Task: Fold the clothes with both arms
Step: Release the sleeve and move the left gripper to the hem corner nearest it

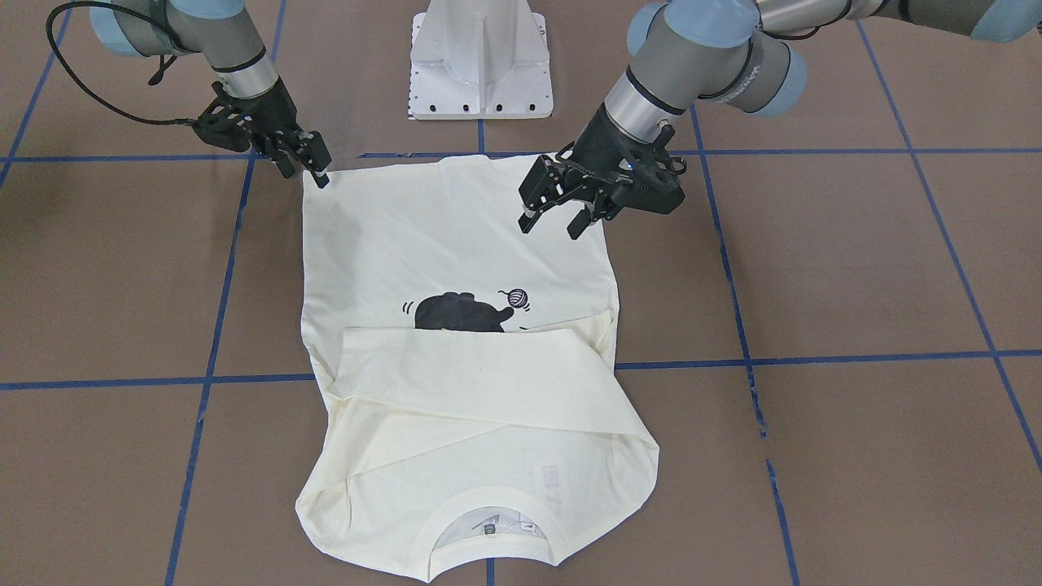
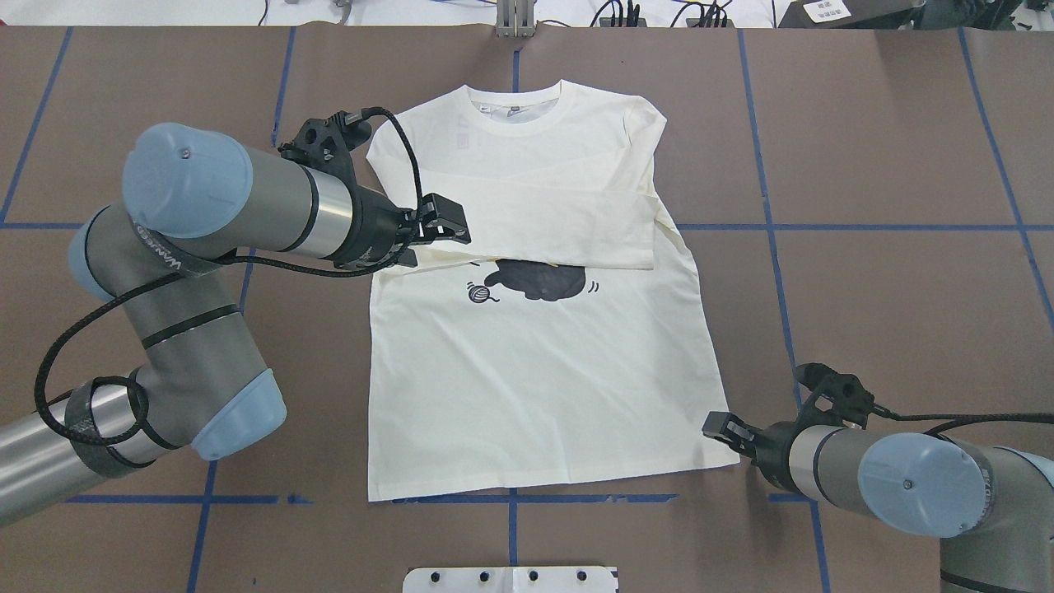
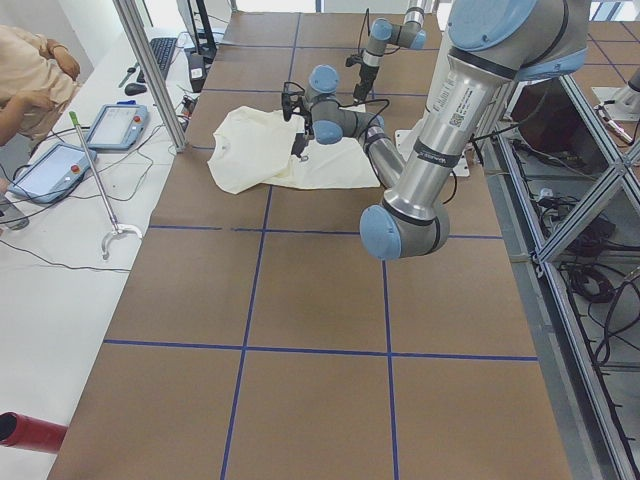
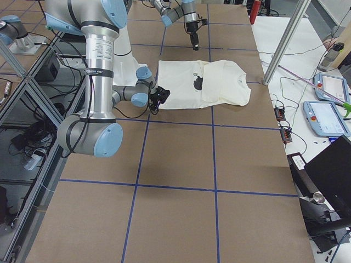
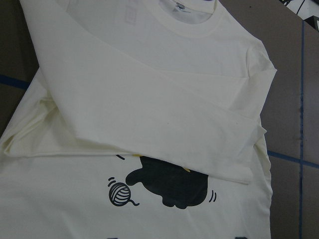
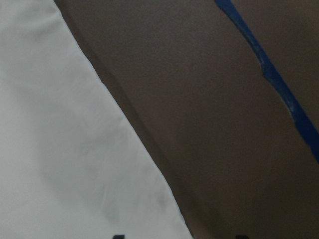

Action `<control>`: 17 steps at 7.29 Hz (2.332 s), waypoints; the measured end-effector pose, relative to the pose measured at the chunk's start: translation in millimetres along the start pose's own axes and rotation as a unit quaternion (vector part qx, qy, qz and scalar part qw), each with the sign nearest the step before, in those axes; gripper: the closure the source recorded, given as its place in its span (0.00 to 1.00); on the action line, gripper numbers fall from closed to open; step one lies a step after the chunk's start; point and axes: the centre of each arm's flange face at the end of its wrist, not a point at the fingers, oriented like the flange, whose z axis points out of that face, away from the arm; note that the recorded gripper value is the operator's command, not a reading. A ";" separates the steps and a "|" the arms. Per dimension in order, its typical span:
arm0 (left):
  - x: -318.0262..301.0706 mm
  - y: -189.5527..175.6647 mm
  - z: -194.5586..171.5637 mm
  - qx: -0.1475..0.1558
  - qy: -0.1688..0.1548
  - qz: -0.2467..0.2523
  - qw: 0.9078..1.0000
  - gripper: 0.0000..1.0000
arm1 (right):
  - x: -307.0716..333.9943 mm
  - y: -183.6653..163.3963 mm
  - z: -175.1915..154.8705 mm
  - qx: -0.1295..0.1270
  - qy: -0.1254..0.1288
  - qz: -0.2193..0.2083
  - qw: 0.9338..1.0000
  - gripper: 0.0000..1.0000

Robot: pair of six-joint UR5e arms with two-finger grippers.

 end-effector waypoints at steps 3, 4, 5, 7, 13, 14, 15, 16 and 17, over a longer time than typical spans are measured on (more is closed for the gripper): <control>-0.8 0.2 1.6 -0.001 -0.001 -0.001 1.000 0.16 | 6.3 2.6 0.7 0.002 0.005 -0.003 1.000 1.00; -1.0 0.1 2.1 -0.001 -0.002 -0.001 1.000 0.16 | 8.0 3.7 0.4 0.001 0.006 -0.005 1.000 1.00; -1.1 0.3 2.6 -0.001 -0.002 -0.002 1.000 0.16 | 9.4 7.4 0.3 -0.002 0.007 -0.007 1.000 1.00; 0.7 1.4 1.5 -0.001 -0.002 -0.011 1.000 0.17 | 7.5 13.5 -3.8 -0.005 0.002 -0.011 1.000 1.00; -79.4 220.9 16.7 0.014 -0.207 -0.109 0.972 0.30 | -6.4 1.8 -28.1 -0.004 -0.020 -0.006 1.000 1.00; -96.4 239.9 21.3 0.017 -0.229 -0.116 0.966 0.33 | -7.2 1.7 -29.7 -0.004 -0.022 -0.006 1.000 1.00; -106.3 249.9 25.1 0.020 -0.247 -0.120 0.962 0.33 | -7.5 1.7 -30.4 -0.004 -0.023 -0.006 1.000 1.00; -111.7 256.2 30.5 0.021 -0.258 -0.120 0.958 0.34 | -7.4 1.5 -30.5 -0.003 -0.023 -0.006 1.000 1.00; -114.9 260.4 37.0 0.021 -0.265 -0.119 0.957 0.35 | -7.2 1.1 -30.8 -0.002 -0.023 -0.006 1.000 1.00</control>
